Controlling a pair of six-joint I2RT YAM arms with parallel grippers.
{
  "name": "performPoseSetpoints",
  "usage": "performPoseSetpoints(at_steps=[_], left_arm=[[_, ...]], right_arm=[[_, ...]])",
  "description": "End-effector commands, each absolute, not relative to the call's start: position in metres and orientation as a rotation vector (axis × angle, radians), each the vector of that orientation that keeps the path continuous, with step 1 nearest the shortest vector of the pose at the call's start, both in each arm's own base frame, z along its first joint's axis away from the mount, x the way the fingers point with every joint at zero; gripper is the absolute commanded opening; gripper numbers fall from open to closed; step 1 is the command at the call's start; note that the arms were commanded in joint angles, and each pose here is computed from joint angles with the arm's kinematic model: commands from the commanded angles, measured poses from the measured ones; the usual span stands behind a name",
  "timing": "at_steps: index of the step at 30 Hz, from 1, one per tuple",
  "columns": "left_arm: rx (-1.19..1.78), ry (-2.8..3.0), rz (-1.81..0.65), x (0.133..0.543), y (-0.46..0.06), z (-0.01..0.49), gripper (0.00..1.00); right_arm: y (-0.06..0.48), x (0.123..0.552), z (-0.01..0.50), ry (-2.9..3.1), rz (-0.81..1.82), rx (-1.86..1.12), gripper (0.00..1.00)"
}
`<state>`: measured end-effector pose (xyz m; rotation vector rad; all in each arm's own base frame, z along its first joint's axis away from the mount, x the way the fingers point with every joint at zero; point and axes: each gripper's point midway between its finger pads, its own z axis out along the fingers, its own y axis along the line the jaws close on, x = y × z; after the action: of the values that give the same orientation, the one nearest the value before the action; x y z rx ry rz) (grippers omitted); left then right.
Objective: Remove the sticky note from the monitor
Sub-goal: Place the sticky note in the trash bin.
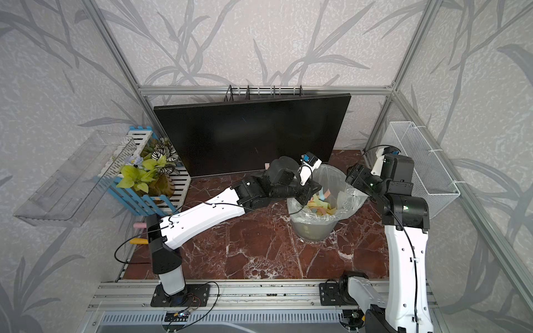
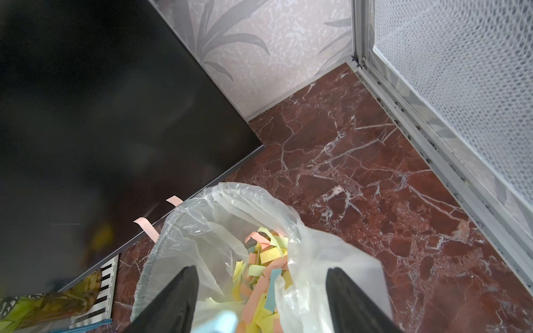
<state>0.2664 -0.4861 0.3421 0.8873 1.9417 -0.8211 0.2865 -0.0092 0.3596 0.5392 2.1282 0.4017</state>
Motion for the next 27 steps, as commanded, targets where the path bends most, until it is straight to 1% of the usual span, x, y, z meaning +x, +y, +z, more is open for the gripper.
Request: performPoseSetpoints(at_steps=[1, 4, 6, 7, 8, 10, 11, 12, 17, 24, 27], left_arm=[[0.962, 2.004, -0.619, 0.266, -0.473, 0.33, 0.33], [0.961, 1.999, -0.592, 0.269, -0.475, 0.335, 0.43], [0.943, 1.98, -0.594, 0.272, -0.476, 0.343, 0.52], [0.928, 1.964, -0.601, 0.273, -0.476, 0.351, 0.59], [0.913, 1.953, -0.605, 0.274, -0.476, 0.356, 0.64], [0.875, 1.932, -0.612, 0.276, -0.472, 0.37, 0.78], [0.857, 1.923, -0.614, 0.277, -0.471, 0.376, 0.93], [0.838, 1.918, -0.613, 0.279, -0.468, 0.381, 0.99], [0.741, 1.925, -0.604, 0.291, -0.444, 0.4, 1.0], [0.584, 2.002, -0.607, 0.319, -0.388, 0.394, 1.0], [0.502, 2.012, -0.642, 0.328, -0.361, 0.391, 1.0]], right_arm=[[0.0, 0.287, 0.349, 2.18, 0.492, 0.502, 0.75], [0.004, 0.291, 0.34, 2.215, 0.523, 0.49, 0.75], [0.007, 0.293, 0.334, 2.24, 0.54, 0.478, 0.75], [0.008, 0.294, 0.329, 2.259, 0.549, 0.476, 0.75], [0.009, 0.295, 0.325, 2.269, 0.555, 0.475, 0.76], [0.009, 0.297, 0.316, 2.296, 0.557, 0.476, 0.76], [0.008, 0.298, 0.312, 2.309, 0.555, 0.48, 0.76], [0.007, 0.299, 0.307, 2.323, 0.548, 0.482, 0.76], [0.0, 0.303, 0.285, 2.387, 0.493, 0.491, 0.76], [0.004, 0.311, 0.26, 2.453, 0.528, 0.48, 0.75], [0.012, 0.311, 0.254, 2.482, 0.554, 0.452, 0.71]])
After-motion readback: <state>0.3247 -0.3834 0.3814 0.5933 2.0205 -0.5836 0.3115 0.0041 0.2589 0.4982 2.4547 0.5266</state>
